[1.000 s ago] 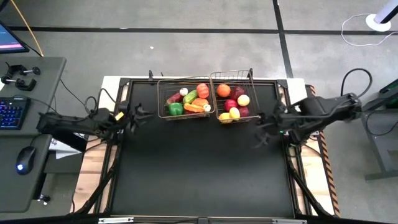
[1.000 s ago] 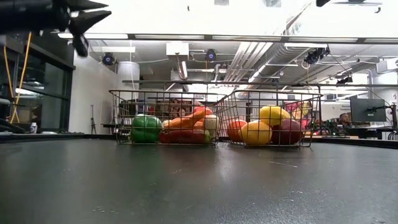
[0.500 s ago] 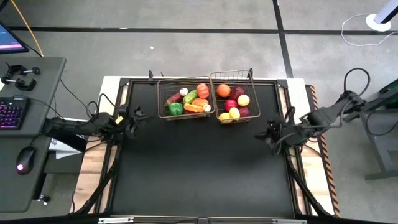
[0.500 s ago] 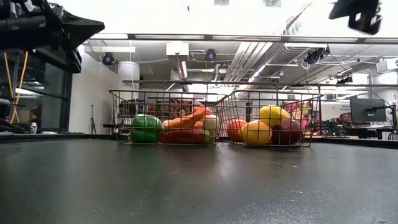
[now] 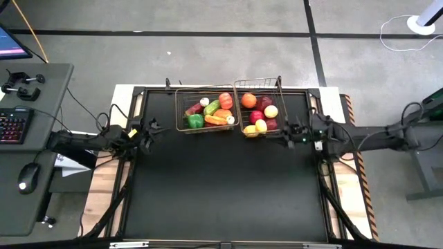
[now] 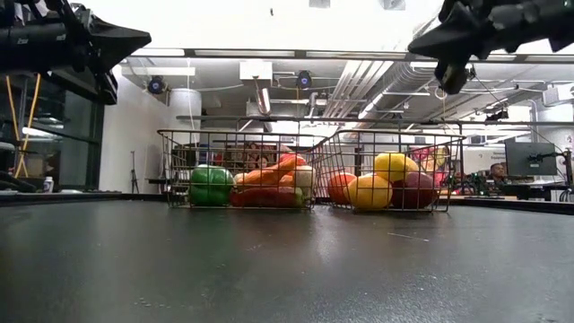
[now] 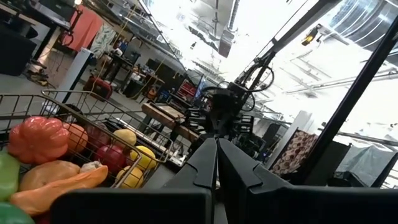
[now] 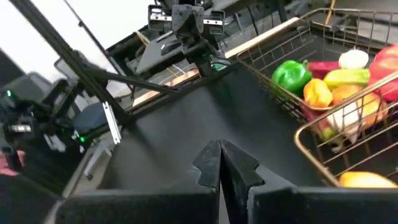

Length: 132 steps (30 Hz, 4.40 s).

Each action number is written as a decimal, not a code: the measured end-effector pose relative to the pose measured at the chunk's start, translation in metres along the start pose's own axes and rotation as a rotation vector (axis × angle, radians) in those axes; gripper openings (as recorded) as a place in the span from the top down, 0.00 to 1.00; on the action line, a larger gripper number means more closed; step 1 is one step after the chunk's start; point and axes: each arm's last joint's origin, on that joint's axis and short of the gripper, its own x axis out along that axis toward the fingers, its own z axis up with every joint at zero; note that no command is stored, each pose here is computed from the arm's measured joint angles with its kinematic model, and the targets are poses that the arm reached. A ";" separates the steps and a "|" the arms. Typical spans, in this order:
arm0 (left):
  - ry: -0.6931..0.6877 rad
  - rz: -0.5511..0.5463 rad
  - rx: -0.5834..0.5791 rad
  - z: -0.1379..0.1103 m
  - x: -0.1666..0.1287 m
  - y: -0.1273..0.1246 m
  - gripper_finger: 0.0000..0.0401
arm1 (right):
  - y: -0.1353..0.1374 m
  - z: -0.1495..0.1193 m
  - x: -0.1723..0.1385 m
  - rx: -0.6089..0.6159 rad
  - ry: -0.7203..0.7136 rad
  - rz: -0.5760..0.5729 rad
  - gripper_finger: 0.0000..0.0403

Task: Sort produce into baskets
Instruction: Return to Home Position

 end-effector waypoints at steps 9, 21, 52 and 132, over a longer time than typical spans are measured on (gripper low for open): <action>0.001 0.000 0.001 0.000 0.000 0.000 0.99 | -0.021 -0.021 -0.007 -0.110 0.047 0.038 1.00; 0.001 0.000 0.001 0.000 0.000 0.000 0.99 | -0.034 -0.053 -0.032 -0.117 -0.154 -0.006 1.00; 0.001 0.000 0.000 0.000 0.000 0.000 0.99 | -0.048 -0.089 -0.036 -0.206 -0.165 -0.066 1.00; 0.342 -0.179 0.418 -0.025 -0.011 0.007 0.99 | -0.043 -0.086 -0.042 -0.190 -0.237 -0.017 1.00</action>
